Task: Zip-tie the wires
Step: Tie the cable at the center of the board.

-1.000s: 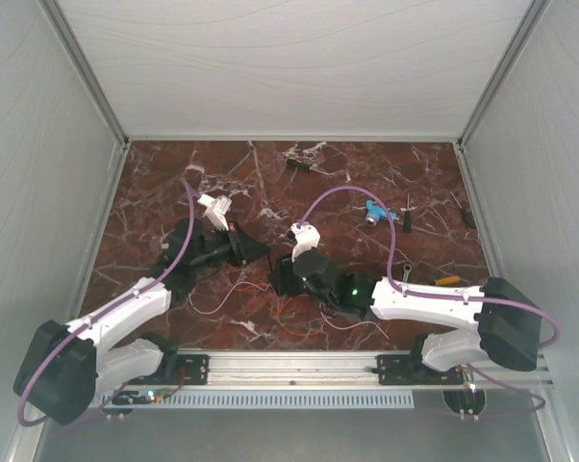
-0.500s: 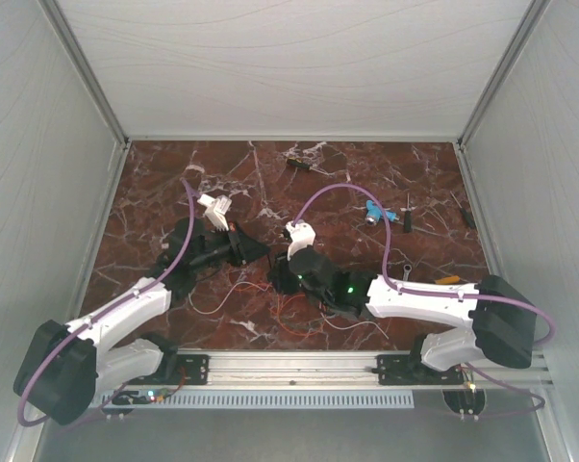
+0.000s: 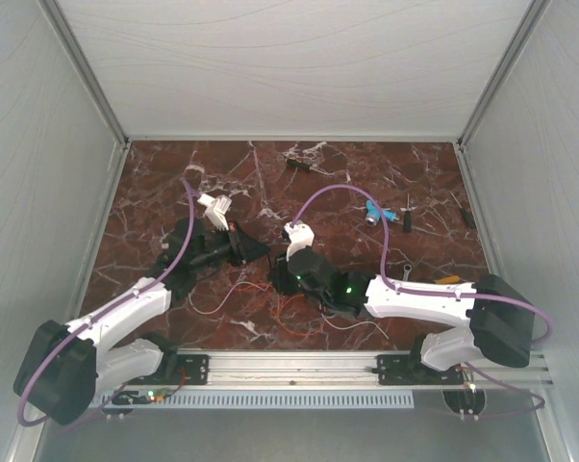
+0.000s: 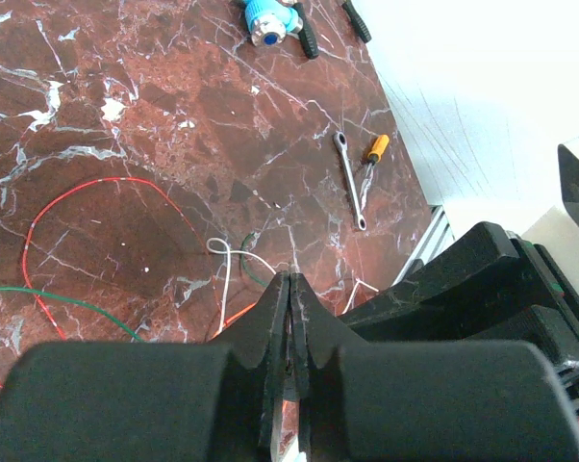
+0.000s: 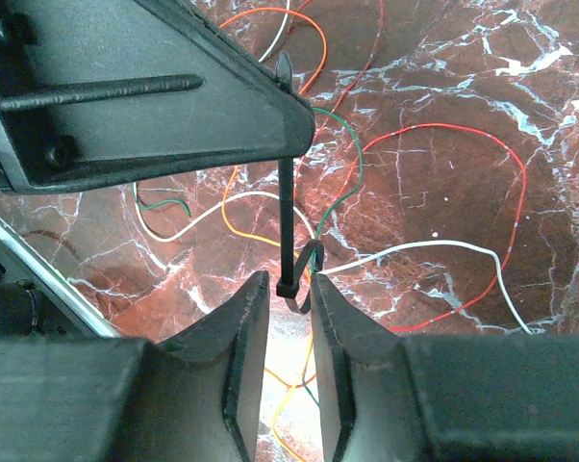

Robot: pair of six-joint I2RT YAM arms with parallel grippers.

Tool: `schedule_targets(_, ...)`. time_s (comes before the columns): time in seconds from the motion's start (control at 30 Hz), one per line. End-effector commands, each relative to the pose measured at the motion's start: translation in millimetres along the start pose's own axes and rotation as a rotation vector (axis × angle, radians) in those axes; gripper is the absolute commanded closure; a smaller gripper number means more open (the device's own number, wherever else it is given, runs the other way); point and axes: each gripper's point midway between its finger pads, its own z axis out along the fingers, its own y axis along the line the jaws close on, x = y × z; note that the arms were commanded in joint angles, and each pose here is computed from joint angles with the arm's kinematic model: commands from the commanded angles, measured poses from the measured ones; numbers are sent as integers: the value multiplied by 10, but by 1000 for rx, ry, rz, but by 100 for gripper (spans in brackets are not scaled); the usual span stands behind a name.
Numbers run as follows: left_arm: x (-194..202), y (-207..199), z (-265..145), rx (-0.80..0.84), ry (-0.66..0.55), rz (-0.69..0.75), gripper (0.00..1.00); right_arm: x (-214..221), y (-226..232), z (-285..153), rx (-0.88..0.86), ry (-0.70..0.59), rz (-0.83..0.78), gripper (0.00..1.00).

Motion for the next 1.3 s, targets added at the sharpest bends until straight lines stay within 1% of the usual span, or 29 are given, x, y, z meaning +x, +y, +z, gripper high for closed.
schedule_targets(0.0, -218, -199, 10, 51, -51, 52, 100, -147, 115, 11, -23, -44, 9, 82)
schedule_targets(0.2, -222, -197, 10, 49, -53, 53, 100, -152, 112, 11, -23, -47, 5, 99)
schedule_targets(0.23, -222, -188, 11, 45, -54, 52, 100, -148, 110, 10, -21, -46, 4, 100)
schedule_targets(0.4, -261, -87, 18, -12, -74, 50, 100, -110, 74, 16, -7, -36, -2, 100)
schedule_targets(0.7, -449, 186, 12, -149, -140, 56, 100, -35, 2, 11, 18, -19, -2, 100)
schedule_targets(1.03, -657, 362, 46, -213, -187, 62, 100, 31, -46, 19, 32, -4, -6, 100)
schedule_targets(1.27, -755, 442, 87, -243, -194, 67, 100, 91, -45, 45, 27, 13, -11, 100)
